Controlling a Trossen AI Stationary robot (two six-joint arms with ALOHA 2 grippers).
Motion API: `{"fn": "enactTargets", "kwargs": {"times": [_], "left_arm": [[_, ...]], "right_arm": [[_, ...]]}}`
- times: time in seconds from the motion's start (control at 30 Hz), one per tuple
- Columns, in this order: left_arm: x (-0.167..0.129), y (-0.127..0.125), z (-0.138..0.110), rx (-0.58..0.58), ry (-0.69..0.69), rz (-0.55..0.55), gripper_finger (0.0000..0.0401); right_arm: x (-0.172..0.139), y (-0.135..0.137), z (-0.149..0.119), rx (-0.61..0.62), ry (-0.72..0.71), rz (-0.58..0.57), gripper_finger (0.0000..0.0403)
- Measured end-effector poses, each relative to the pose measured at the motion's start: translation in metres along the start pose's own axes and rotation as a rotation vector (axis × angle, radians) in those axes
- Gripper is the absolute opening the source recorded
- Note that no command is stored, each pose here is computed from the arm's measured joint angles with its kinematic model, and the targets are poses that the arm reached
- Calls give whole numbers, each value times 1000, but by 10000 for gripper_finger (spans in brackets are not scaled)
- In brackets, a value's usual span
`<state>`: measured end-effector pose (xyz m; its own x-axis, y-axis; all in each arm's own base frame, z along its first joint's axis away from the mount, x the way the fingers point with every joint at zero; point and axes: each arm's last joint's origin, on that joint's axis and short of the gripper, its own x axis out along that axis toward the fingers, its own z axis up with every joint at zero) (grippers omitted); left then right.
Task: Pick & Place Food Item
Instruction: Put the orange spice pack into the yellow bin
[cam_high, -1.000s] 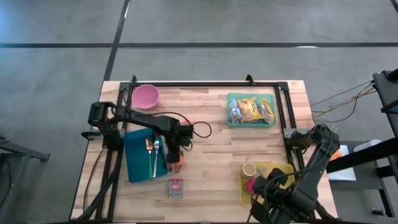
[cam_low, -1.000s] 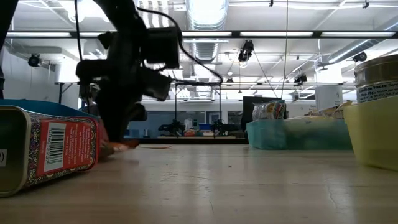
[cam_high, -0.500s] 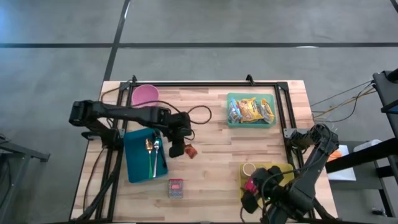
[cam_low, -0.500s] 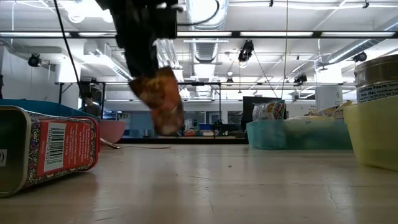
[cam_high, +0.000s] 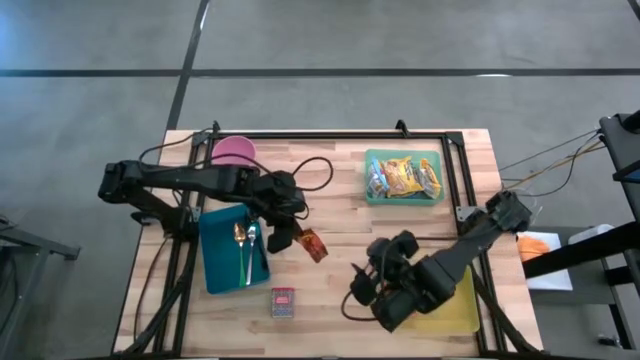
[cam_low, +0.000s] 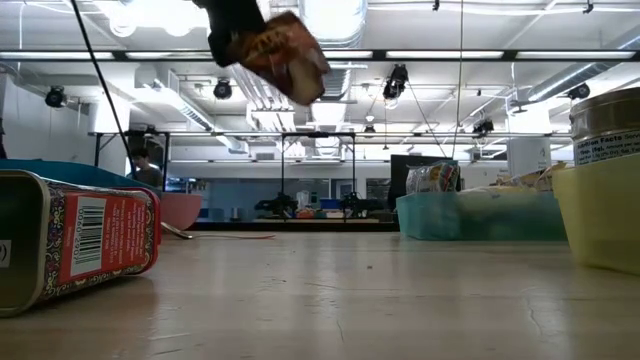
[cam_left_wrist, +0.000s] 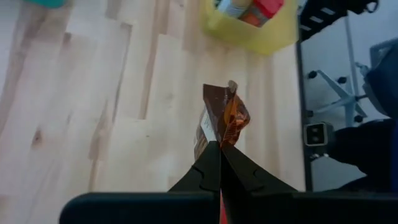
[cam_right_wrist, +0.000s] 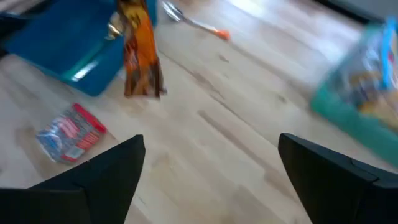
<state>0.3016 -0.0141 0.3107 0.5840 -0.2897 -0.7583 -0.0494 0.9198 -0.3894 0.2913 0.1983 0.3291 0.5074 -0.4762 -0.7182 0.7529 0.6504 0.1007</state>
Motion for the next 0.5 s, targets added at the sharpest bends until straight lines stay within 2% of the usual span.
{"fn": "enactTargets", "kwargs": {"times": [0.3,0.5], "left_arm": [[-14,-23,2,60,-39,-64,0],[-15,-32,3,91,-54,-90,0]], "right_arm": [[10,12,30,-127,-71,125,281],[19,15,46,-123,-104,154,251]]}}
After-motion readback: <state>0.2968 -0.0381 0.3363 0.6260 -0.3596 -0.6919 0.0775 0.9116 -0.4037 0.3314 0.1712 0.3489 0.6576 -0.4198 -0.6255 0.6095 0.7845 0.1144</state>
